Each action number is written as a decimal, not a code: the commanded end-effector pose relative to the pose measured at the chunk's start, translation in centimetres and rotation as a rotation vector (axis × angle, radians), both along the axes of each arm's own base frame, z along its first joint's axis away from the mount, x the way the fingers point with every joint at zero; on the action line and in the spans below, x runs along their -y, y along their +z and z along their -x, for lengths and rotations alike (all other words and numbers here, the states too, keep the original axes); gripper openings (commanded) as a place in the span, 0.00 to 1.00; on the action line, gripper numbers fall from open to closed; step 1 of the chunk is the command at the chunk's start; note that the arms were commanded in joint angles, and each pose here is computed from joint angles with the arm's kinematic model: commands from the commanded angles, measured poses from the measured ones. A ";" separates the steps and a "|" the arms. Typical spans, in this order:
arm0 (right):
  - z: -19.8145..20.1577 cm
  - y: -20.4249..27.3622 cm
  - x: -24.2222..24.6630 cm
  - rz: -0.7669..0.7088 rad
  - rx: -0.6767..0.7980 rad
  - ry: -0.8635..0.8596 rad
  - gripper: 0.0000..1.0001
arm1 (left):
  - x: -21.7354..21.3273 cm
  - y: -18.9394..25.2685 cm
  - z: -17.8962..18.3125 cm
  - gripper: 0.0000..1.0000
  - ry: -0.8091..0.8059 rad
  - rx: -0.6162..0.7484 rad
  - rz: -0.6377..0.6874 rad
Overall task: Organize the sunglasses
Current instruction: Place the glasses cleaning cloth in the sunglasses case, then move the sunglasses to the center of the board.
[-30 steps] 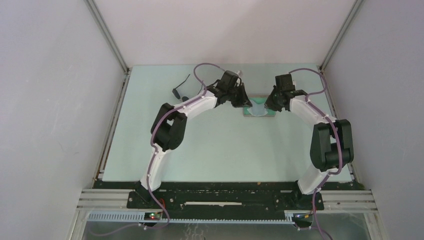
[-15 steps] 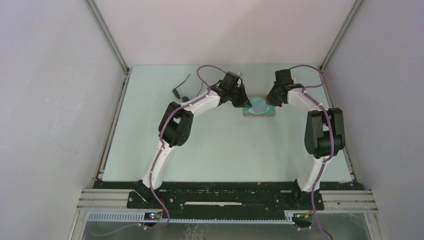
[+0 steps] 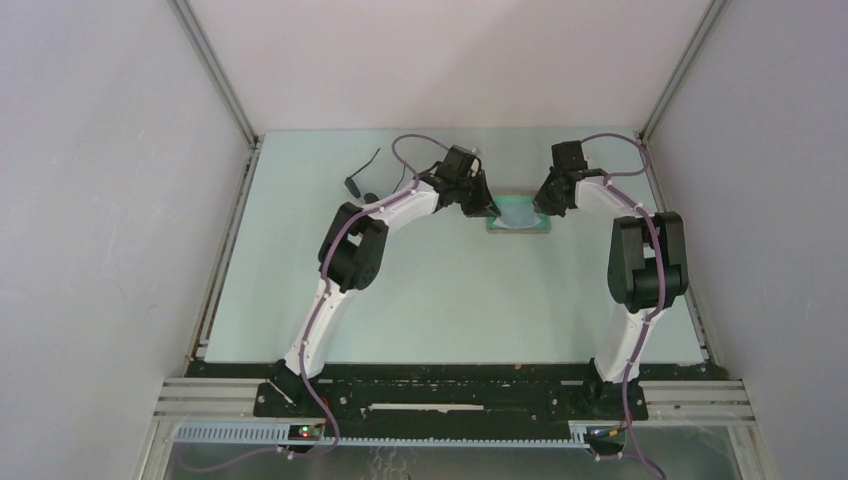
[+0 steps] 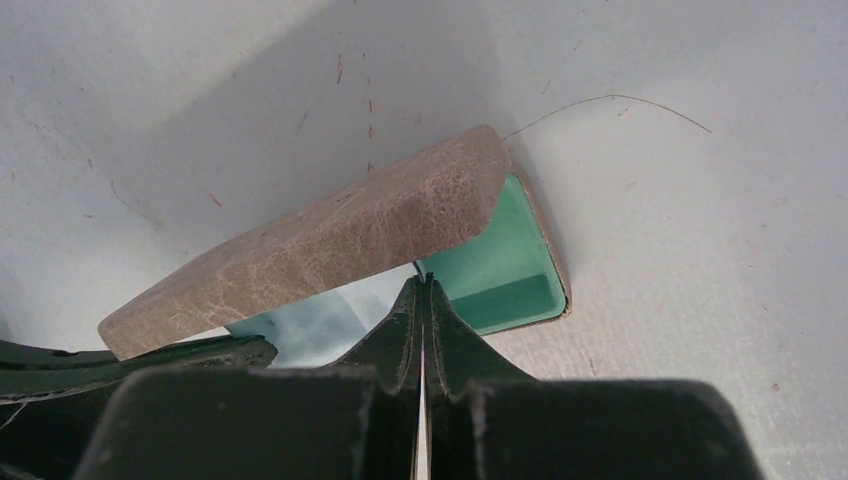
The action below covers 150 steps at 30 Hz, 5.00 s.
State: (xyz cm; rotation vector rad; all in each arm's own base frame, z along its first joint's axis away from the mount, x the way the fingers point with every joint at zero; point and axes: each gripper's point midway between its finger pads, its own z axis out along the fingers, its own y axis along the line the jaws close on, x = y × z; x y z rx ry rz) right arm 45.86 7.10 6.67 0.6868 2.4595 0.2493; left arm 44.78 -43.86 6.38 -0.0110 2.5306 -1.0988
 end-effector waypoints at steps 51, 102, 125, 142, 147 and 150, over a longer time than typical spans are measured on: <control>0.5 0.0 1.3 0.098 0.008 -0.032 0.36 | -1.5 2.7 -0.9 0.35 0.055 0.035 -0.044; -1.4 2.5 -8.7 -0.126 0.195 0.133 0.09 | -14.5 7.2 14.1 0.34 0.095 0.091 -0.103; -1.3 5.8 -8.9 -0.197 0.241 0.149 0.11 | -14.9 6.4 14.0 0.35 0.106 0.088 -0.128; 7.6 6.5 -3.4 -0.100 0.206 0.118 0.30 | -23.4 10.6 9.4 0.38 0.312 0.205 -0.318; 8.5 7.0 -2.8 -0.110 0.200 0.128 0.31 | -27.6 9.9 6.9 0.54 0.433 0.148 -0.403; 9.0 6.6 -3.7 -0.123 0.190 0.156 0.31 | -29.4 9.4 4.2 0.64 0.530 0.103 -0.372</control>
